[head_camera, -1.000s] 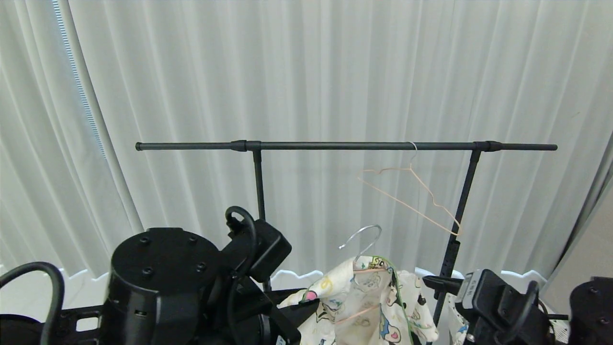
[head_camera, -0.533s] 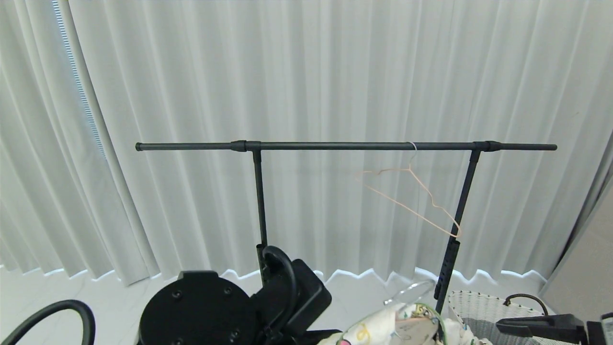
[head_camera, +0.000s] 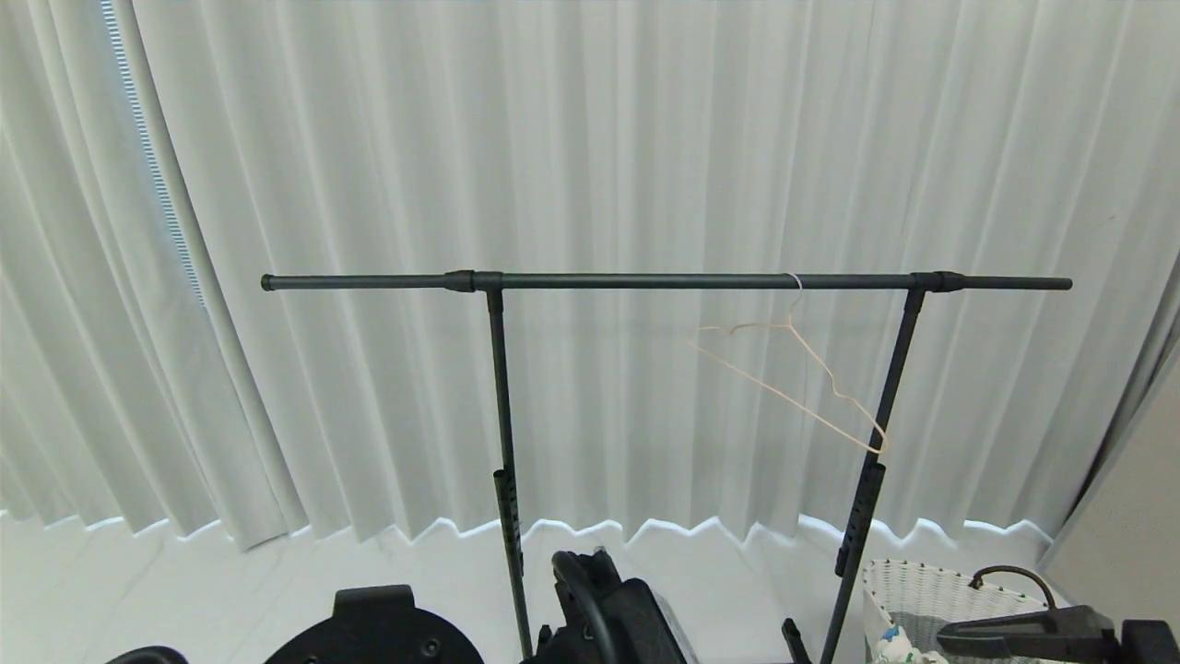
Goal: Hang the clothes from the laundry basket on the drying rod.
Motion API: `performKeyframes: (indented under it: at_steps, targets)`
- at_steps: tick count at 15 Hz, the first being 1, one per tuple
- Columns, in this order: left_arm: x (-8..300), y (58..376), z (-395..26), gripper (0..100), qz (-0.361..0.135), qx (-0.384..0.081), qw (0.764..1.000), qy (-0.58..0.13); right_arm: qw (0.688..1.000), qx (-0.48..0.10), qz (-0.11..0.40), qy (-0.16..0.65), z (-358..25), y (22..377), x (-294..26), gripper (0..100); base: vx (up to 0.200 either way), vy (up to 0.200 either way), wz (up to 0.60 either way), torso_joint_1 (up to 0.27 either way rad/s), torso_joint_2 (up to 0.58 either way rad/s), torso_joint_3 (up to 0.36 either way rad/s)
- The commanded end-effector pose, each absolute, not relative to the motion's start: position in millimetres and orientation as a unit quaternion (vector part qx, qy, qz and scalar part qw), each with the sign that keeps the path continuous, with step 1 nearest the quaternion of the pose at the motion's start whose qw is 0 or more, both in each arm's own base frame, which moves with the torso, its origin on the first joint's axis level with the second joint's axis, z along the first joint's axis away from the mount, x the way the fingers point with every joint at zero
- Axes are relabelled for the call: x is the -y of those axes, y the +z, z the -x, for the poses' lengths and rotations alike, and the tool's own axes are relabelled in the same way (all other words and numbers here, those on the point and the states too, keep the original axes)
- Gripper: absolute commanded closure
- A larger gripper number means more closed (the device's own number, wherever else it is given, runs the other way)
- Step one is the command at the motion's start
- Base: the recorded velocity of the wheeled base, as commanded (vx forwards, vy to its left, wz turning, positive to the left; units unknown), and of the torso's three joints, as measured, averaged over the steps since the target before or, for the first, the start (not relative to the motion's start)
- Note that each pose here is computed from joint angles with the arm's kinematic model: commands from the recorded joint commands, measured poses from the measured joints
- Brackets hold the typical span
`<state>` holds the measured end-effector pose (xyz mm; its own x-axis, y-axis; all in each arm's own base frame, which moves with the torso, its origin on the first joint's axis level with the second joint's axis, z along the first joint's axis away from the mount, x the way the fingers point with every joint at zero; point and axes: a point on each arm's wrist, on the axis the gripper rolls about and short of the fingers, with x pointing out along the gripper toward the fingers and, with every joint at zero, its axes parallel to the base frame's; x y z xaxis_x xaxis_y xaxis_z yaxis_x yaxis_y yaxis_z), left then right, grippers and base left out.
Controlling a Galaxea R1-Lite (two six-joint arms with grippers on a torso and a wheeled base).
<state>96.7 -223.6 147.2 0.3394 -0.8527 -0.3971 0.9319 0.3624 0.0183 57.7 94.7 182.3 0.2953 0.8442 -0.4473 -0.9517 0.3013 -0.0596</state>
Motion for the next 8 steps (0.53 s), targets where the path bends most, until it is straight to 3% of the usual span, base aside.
performKeyframes:
  at_steps: [1, 5, 8]
  targets:
    - [221.0, 142.8, -95.8, 100, -0.134, -0.153, 0.805, -0.558, 0.778, -0.188, 0.169, 0.575, -64.6, 178.6, -105.5, 0, 0.0, 0.0, 0.0, 0.0, 0.0, 0.0]
    - [216.4, 139.8, -94.1, 100, -0.147, -0.139, 0.795, -0.572, 0.775, -0.184, 0.2, 0.57, -84.3, 173.6, -119.4, 0, 0.0, 0.0, 0.0, 0.0, 0.0, 0.0]
    - [216.5, 144.4, -97.8, 100, -0.137, -0.128, 0.802, -0.568, 0.751, -0.174, 0.228, 0.595, -94.7, 167.9, -128.8, 0, 0.0, 0.0, 0.0, 0.0, 0.0, 0.0]
